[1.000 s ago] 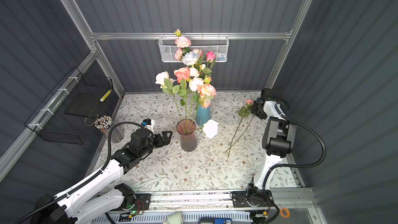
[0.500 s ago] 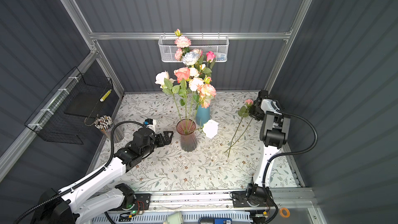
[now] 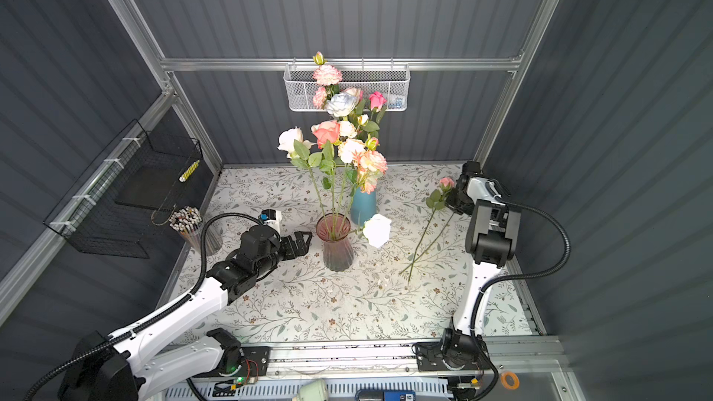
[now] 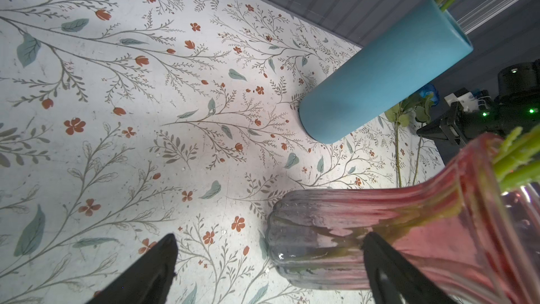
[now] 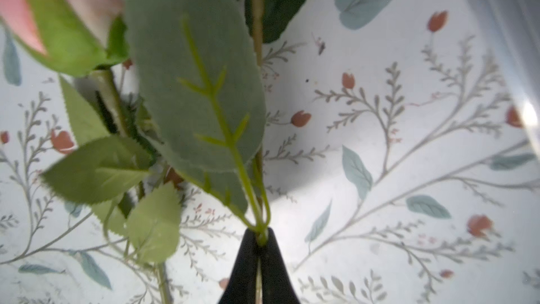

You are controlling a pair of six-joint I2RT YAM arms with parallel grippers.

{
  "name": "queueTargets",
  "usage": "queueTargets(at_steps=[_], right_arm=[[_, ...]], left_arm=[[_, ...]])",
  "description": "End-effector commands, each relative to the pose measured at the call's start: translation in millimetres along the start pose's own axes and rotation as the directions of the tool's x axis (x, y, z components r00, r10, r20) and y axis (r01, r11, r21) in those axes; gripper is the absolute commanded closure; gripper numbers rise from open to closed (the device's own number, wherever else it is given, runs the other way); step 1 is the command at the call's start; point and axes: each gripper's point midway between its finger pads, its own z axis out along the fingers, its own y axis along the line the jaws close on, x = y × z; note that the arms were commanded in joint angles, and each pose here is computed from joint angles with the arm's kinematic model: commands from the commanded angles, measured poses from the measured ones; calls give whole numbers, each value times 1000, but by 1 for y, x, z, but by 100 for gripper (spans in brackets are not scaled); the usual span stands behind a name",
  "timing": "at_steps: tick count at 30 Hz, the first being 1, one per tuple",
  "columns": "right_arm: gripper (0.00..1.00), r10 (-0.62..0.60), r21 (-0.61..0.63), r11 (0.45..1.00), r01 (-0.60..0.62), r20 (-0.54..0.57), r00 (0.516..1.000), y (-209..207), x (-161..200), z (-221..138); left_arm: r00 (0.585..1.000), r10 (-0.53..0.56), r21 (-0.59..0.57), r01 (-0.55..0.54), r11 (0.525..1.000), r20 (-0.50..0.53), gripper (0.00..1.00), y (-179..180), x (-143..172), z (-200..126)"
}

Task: Arrange flowers in a vase
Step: Pick up the flower from the top-right of the table.

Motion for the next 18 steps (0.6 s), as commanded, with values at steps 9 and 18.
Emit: queueTargets(at_steps=[9,18], right_arm=[[96,-120,106,991,87,352,928,21,-5,-135],[96,-87,-127,974,187,554,828,71,25,-248]], left_arm=[[999,21,36,-23,999,46,0,-15,-23,-16],[997,-7,45,3,999,82,1,-17,-32,-35]])
